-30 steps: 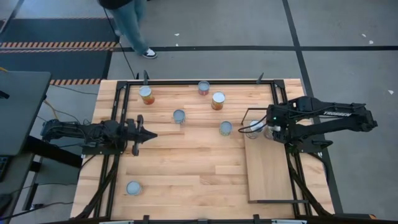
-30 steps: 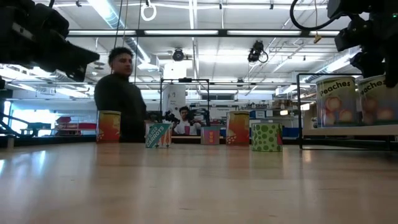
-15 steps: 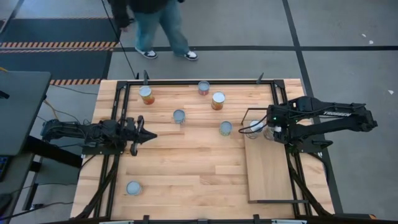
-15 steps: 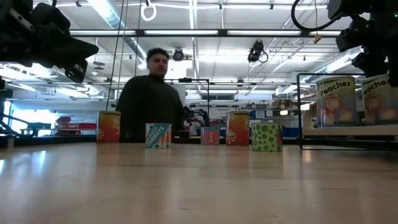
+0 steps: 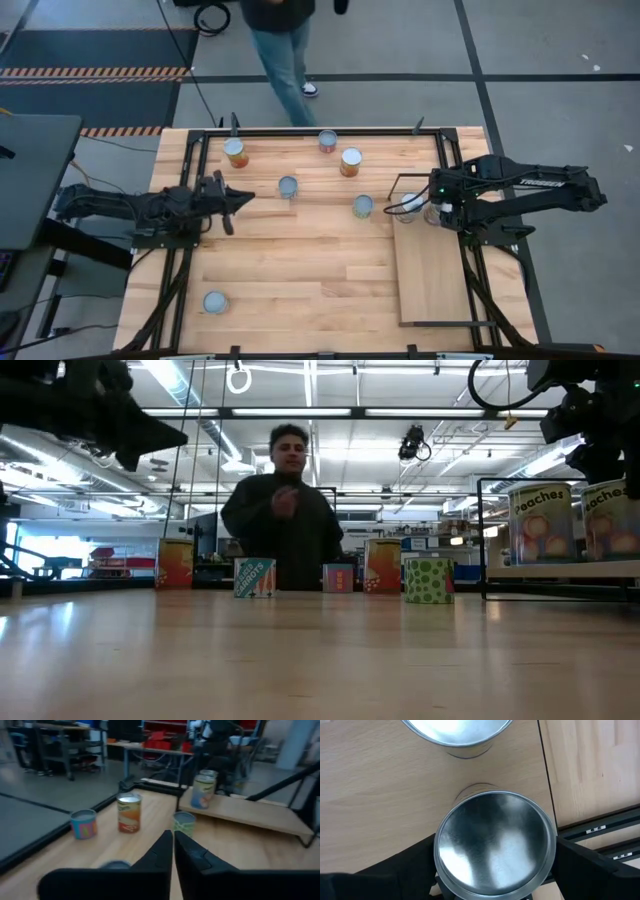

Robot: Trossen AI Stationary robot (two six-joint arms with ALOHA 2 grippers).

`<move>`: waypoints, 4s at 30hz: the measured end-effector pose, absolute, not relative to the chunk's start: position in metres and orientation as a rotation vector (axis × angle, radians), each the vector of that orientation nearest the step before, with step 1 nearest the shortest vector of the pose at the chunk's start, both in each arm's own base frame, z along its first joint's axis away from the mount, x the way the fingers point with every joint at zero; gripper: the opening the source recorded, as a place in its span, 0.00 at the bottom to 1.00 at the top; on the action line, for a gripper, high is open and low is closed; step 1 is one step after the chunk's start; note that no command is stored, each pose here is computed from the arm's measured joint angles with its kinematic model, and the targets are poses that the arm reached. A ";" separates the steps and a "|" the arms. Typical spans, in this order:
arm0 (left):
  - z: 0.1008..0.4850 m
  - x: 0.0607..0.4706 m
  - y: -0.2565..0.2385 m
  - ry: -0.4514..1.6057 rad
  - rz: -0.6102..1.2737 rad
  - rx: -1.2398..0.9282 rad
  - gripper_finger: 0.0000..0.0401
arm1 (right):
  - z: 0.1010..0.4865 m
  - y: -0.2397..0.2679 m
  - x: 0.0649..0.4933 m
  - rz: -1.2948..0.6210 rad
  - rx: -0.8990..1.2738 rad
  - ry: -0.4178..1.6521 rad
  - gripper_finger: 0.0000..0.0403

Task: Pick and place cans onto a shelf
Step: Put the canned peaches on the shelf aligned with the canned peaches, then put left the canned corn on the shelf

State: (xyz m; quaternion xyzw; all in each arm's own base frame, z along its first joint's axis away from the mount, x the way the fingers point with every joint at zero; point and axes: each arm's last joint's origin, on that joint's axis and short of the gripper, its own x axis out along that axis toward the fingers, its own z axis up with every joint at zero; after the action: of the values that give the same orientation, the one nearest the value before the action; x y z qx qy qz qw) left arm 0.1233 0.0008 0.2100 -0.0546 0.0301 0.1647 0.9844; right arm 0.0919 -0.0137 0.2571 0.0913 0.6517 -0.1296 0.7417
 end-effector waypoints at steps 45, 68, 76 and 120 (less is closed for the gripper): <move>0.294 0.141 0.078 0.547 0.890 -0.327 0.74 | 0.397 0.003 0.180 -0.168 0.078 0.745 0.94; 0.237 0.145 0.173 0.733 1.265 -0.610 0.79 | 0.332 0.048 0.298 -0.015 -0.030 0.718 0.94; 0.227 0.146 0.187 0.757 1.221 -0.621 0.77 | 0.329 0.048 0.300 -0.010 -0.048 0.733 0.94; 0.210 0.147 0.199 0.809 1.306 -0.645 0.89 | 0.329 0.042 0.298 -0.017 -0.078 0.753 0.94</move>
State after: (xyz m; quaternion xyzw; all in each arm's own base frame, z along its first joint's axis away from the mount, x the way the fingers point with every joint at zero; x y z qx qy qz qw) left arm 0.1467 0.1994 0.2103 -0.2866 0.3593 0.5801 0.6725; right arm 0.2978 0.0416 0.3292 -0.0379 0.3674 -0.0081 0.9293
